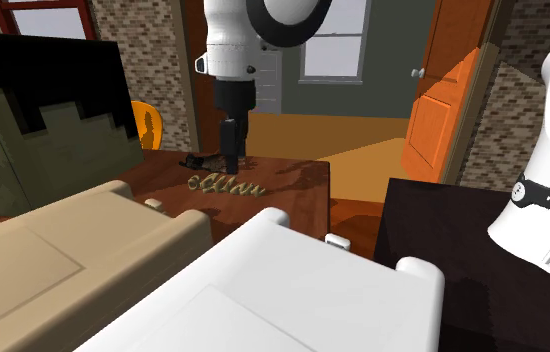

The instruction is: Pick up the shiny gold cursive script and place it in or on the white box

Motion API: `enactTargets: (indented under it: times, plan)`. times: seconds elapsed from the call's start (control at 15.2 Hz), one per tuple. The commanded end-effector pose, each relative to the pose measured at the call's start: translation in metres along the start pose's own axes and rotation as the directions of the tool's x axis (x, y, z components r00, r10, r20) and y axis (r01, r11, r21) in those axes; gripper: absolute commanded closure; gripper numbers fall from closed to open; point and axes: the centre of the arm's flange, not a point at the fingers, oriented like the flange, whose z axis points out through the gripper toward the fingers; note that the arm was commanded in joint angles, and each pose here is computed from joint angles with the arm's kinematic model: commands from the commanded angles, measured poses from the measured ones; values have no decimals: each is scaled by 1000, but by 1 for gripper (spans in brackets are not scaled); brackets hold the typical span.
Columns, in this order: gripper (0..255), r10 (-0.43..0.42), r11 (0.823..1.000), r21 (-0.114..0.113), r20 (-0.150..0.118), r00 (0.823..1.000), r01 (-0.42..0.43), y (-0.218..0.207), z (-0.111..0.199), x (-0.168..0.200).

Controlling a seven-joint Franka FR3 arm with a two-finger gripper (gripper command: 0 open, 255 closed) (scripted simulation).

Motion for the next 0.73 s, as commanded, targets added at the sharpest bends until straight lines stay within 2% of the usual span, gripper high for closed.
enactTargets:
  times: [0.0,0.4,0.66]
  plan:
    - [0,-3,1000,-3,0,1000,3,-1,13,7]
    - [0,-3,1000,-3,0,1000,3,-1,45,7]
    - [0,-3,1000,-3,0,1000,3,-1,48,7]
